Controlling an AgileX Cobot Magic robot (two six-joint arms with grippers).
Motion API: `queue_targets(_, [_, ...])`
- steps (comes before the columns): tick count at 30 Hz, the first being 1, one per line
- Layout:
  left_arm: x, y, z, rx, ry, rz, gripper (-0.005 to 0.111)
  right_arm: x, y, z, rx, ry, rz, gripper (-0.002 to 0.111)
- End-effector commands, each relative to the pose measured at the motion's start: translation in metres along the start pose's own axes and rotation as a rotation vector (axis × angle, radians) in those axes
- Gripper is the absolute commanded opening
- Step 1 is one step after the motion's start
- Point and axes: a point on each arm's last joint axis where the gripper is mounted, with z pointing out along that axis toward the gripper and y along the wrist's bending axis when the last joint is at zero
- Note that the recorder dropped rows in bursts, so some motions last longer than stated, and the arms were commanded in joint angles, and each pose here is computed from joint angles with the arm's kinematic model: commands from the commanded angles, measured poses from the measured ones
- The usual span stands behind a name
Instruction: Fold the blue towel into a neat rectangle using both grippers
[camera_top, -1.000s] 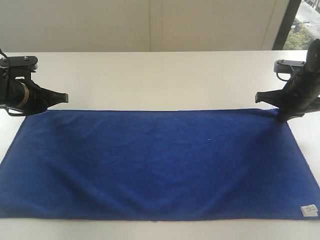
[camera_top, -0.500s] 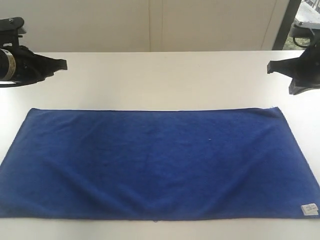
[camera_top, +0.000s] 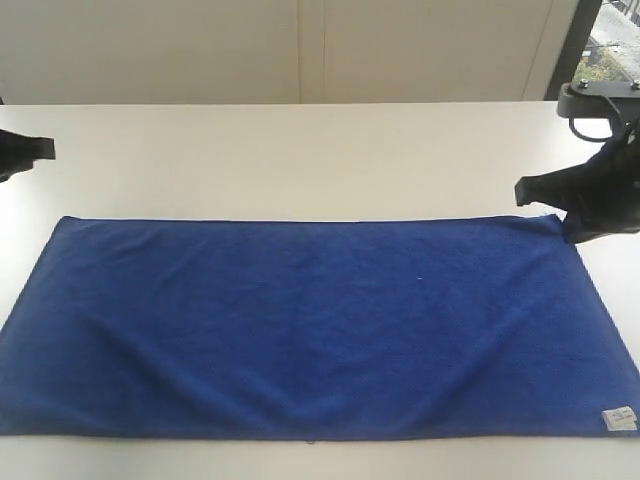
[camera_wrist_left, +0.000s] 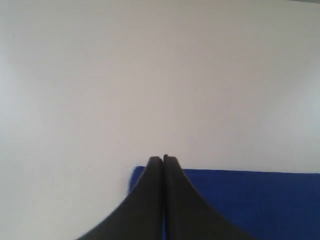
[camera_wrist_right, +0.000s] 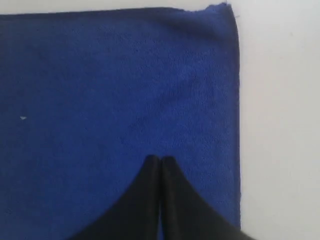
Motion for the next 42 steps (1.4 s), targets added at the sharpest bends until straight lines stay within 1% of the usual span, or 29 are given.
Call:
queue_targets(1, [-0.009, 0.019, -0.006, -0.213, -0.038, 0.107, 0.000, 0.004, 0.000, 0.002, -0.001, -0.020, -0.009, 0.000])
queue_targets(3, [-0.010, 0.030, -0.009, -0.344, -0.024, 0.227, 0.000, 0.003, 0.000, 0.002, -0.001, -0.028, -0.009, 0.000])
queue_targets(4, [-0.010, 0.038, -0.011, -0.437, 0.005, 0.339, 0.000, 0.002, 0.000, 0.002, -0.002, -0.038, -0.009, 0.000])
queue_targets(6, [-0.009, 0.048, -0.013, -0.552, 0.069, 0.506, 0.000, 0.001, 0.000, 0.002, -0.003, -0.051, -0.007, 0.000])
queue_targets(7, [-0.008, 0.057, -0.015, -0.648, 0.126, 0.593, 0.000, 0.000, 0.000, 0.002, -0.004, -0.063, -0.001, 0.000])
queue_targets(8, [-0.004, 0.062, -0.015, -0.703, 0.142, 0.514, 0.000, -0.001, 0.000, 0.001, -0.004, -0.076, -0.008, 0.000])
queue_targets(10, [0.005, 0.064, -0.015, -0.715, 0.174, 0.318, 0.000, -0.002, 0.000, 0.001, -0.005, -0.085, -0.007, 0.000])
queue_targets(11, [0.015, 0.064, -0.014, -0.712, 0.215, 0.166, 0.000, -0.002, 0.000, 0.001, -0.005, -0.087, -0.007, 0.000])
queue_targets(12, [0.023, 0.062, -0.015, -0.700, 0.263, 0.094, 0.000, -0.002, 0.000, 0.001, -0.005, -0.089, -0.010, 0.000])
queue_targets(13, [0.031, 0.059, -0.014, -0.673, 0.331, 0.061, 0.000, -0.003, 0.000, 0.001, -0.005, -0.090, -0.010, 0.000])
queue_targets(14, [0.043, 0.051, -0.014, -0.617, 0.435, -0.008, 0.000, -0.003, 0.000, 0.001, -0.005, -0.092, -0.010, 0.000])
queue_targets(15, [0.058, 0.033, -0.014, -0.453, 0.631, 0.030, 0.000, -0.003, 0.000, 0.001, -0.005, -0.094, -0.010, 0.000])
queue_targets(16, [0.063, 0.020, -0.013, -0.334, 0.682, 0.037, 0.000, -0.004, 0.000, 0.001, -0.005, -0.101, -0.010, 0.000])
queue_targets(17, [0.065, 0.008, -0.011, -0.230, 0.693, 0.016, 0.000, -0.004, 0.000, 0.001, -0.005, -0.104, -0.010, 0.000])
queue_targets(18, [0.061, -0.016, -0.009, -0.044, 0.687, 0.017, 0.000, -0.003, 0.000, 0.001, -0.008, -0.097, -0.006, 0.000])
queue_targets(19, [0.056, -0.030, -0.009, 0.052, 0.673, 0.049, 0.000, -0.001, 0.000, 0.002, -0.007, -0.073, -0.006, 0.000])
queue_targets(20, [0.052, -0.041, -0.009, 0.101, 0.652, 0.062, 0.000, 0.000, 0.000, 0.002, -0.006, -0.059, -0.006, 0.000])
queue_targets(22, [0.046, -0.057, -0.005, 0.129, 0.592, 0.089, 0.000, 0.004, 0.000, 0.003, -0.005, -0.042, -0.006, 0.000])
queue_targets(24, [0.053, -0.060, 0.001, 0.140, 0.630, 0.097, 0.000, 0.011, -0.001, 0.012, -0.003, -0.008, -0.003, 0.000])
queue_targets(27, [0.065, -0.059, -0.001, 0.154, 0.760, 0.128, 0.000, 0.024, -0.002, 0.021, 0.001, 0.056, -0.002, 0.000])
queue_targets(29, [0.067, -0.058, -0.008, 0.145, 0.777, 0.142, 0.000, 0.030, -0.003, 0.022, 0.003, 0.087, -0.002, 0.000])
queue_targets(32, [0.065, -0.058, -0.030, 0.137, 0.793, 0.154, 0.000, 0.035, -0.003, 0.018, 0.006, 0.145, -0.002, 0.000])
queue_targets(35, [0.077, -0.055, -0.044, 0.126, 0.857, 0.185, 0.000, 0.042, -0.003, 0.015, 0.005, 0.158, -0.001, 0.000])
queue_targets(39, [0.096, -0.049, -0.040, 0.064, 0.811, 0.129, 0.000, 0.057, -0.002, 0.023, -0.021, 0.156, 0.040, 0.000])
queue_targets(42, [0.112, -0.044, -0.036, 0.018, 0.815, 0.114, 0.000, 0.069, -0.003, 0.033, -0.014, 0.141, 0.060, 0.000])
